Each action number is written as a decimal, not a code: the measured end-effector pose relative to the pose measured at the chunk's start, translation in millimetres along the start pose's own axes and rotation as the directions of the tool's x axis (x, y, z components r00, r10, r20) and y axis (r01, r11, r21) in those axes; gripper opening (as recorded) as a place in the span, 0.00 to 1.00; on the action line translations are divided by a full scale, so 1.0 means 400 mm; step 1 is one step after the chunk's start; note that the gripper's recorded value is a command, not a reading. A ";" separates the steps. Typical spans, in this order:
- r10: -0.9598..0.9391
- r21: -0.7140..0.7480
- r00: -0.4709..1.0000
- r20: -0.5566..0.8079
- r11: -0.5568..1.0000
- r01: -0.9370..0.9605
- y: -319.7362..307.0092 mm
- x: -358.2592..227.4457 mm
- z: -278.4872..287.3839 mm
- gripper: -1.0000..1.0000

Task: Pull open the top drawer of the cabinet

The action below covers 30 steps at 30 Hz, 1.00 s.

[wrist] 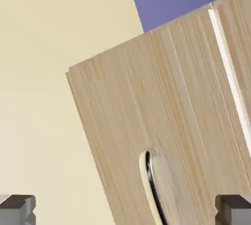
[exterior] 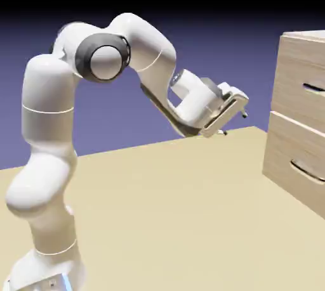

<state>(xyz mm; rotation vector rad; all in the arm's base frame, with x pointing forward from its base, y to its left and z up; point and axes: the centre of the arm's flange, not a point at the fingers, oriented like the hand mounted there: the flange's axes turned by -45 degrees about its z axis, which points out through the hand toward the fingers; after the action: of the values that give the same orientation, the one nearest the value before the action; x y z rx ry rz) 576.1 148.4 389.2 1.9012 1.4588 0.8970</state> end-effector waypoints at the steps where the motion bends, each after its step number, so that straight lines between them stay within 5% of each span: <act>1: -0.020 -0.013 1.000 -0.011 1.000 0.019 0.005 0.003 0.009 0.50; 15: -0.208 -0.283 0.972 -0.109 0.944 0.170 0.161 -0.034 0.119 0.50; 30: -0.239 -0.609 0.970 -0.043 0.776 0.164 0.425 -0.268 0.181 0.50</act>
<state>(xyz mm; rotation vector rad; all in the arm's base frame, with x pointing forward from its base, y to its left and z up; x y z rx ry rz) 713.7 0.6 459.3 1.2088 1.2097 1.2097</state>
